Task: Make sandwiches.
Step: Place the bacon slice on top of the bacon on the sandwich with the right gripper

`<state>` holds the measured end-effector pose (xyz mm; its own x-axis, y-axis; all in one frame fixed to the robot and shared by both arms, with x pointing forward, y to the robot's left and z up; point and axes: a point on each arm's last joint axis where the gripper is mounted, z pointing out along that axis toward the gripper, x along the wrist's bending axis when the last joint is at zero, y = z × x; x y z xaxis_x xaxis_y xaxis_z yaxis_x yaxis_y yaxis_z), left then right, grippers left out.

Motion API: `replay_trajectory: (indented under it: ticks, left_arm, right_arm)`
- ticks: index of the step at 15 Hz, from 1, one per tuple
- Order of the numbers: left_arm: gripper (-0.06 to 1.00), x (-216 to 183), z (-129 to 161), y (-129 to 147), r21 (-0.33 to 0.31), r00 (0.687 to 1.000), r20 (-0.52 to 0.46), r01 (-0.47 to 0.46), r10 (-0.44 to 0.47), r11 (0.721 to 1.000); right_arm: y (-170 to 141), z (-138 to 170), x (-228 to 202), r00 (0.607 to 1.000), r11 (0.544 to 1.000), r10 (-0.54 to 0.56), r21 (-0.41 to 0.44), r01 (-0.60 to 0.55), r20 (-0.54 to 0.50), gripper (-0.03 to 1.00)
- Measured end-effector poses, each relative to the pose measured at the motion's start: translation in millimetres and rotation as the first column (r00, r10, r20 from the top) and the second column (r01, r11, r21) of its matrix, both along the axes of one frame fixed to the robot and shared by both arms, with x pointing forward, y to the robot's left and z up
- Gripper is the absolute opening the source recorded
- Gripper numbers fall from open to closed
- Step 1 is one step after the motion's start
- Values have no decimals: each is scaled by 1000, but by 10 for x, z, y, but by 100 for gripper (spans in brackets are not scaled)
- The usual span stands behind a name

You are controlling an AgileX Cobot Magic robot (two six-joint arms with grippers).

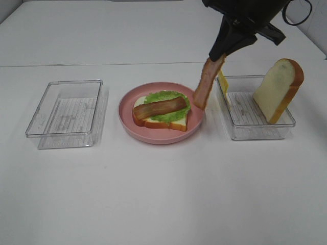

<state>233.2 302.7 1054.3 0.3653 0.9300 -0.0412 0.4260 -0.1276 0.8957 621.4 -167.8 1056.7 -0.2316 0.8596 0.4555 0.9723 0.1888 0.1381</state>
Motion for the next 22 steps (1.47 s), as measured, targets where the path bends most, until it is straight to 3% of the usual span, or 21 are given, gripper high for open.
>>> replay_trajectory:
  ticks: [4, 6, 9, 12, 16, 22]
  left_arm:
    - [74, 0, 1, 0, 0, 1000, 1, 0, 0, 1000]
    - [74, 0, 1, 0, 0, 1000, 1, 0, 0, 1000]
    - [74, 0, 1, 0, 0, 1000, 1, 0, 0, 1000]
    - [74, 0, 1, 0, 0, 1000, 1, 0, 0, 1000]
    - [74, 0, 1, 0, 0, 1000, 1, 0, 0, 1000]
    - [74, 0, 1, 0, 0, 1000, 1, 0, 0, 1000]
  right_arm:
    - [199, 152, 42, 998, 962, -2, 272, -15, 61, 0]
    - [282, 164, 93, 995, 940, -32, 341, -1, 91, 0]
    - [694, -52, 210, 989, 896, -83, 444, 22, 119, 0]
    - [1024, -460, 383, 978, 847, -183, 521, 105, 100, 0]
    - [1051, -973, 530, 971, 859, -232, 480, 179, 54, 0]
    - [764, -1200, 532, 964, 936, -263, 237, 262, -27, 0]
